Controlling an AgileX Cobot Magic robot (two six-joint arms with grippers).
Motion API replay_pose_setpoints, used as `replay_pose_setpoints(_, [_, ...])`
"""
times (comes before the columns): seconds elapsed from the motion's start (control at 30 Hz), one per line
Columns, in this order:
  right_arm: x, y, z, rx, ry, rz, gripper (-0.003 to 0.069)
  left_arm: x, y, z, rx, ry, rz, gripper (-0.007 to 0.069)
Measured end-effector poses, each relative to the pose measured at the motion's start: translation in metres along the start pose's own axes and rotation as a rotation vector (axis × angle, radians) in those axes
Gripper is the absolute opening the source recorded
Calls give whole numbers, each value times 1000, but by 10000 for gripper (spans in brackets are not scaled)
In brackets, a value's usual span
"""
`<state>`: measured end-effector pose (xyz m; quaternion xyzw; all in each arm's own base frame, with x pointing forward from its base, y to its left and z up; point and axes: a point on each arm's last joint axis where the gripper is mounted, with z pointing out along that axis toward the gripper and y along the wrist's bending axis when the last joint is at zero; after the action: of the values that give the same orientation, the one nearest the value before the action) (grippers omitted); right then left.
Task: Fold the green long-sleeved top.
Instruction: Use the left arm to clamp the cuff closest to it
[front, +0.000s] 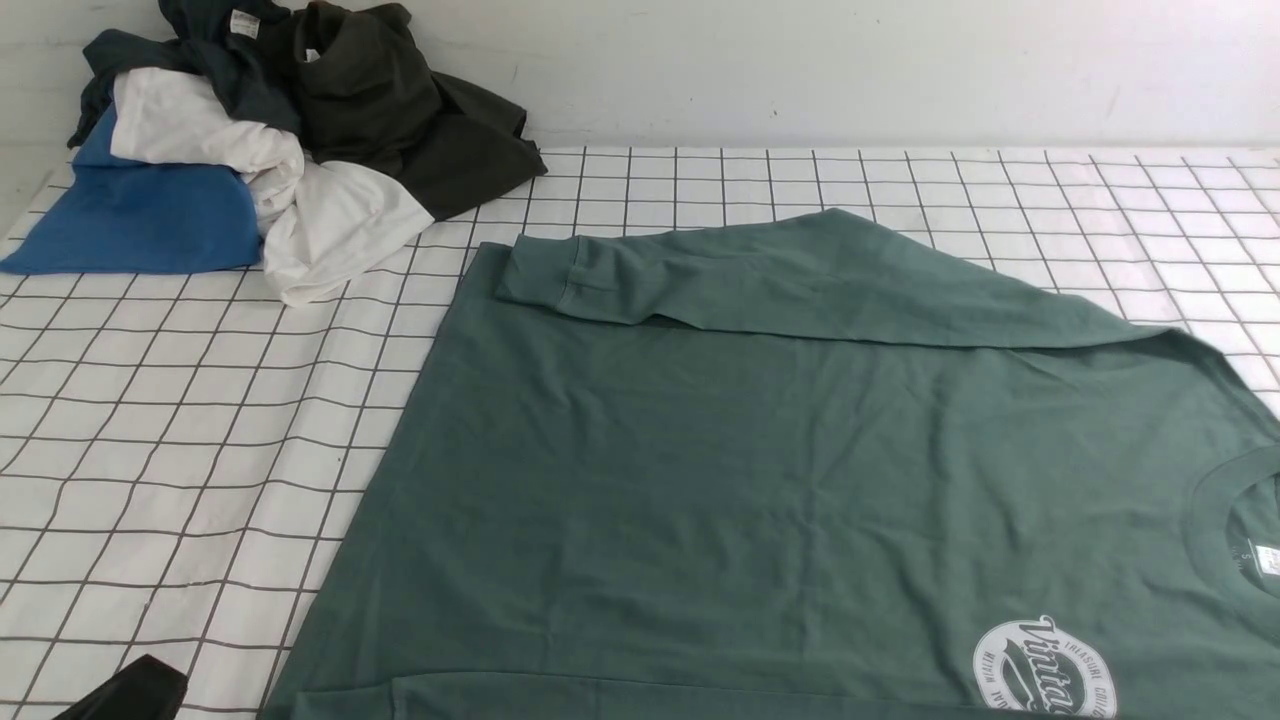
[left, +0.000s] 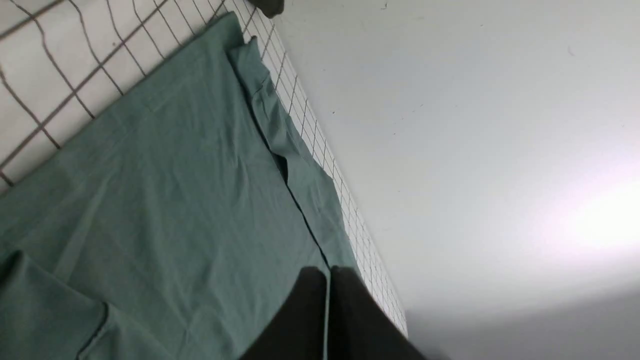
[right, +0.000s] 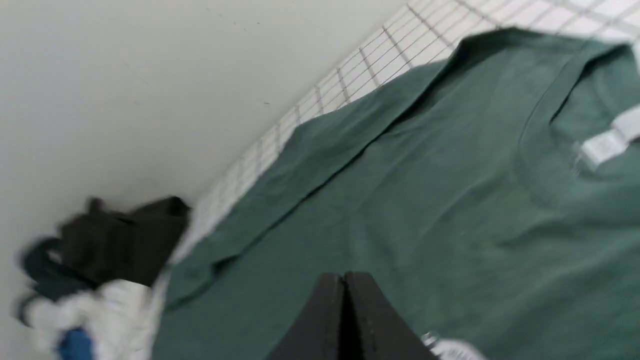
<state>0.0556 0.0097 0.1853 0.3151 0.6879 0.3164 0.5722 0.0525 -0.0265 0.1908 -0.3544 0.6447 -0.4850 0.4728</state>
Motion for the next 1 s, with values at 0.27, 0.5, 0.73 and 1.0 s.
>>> replay_pose_setpoints(0.27, [-1,7,0,-73,4,223,-15,5,-8,-2,28,70,321,-7])
replay_pose_setpoints(0.5, [-4,8,-1,-76,-28,-20,-15,-7,-62,-14,110,18,844,-7])
replay_pose_setpoints(0.73, [-51,69,-16,-125,-166,-537,-15,-32,-98,9,-216,300,1167,-7])
replay_pose_setpoints(1.0, [-90,131,32,-1,356,-909,-15,-65,-116,55,-676,712,1176,2])
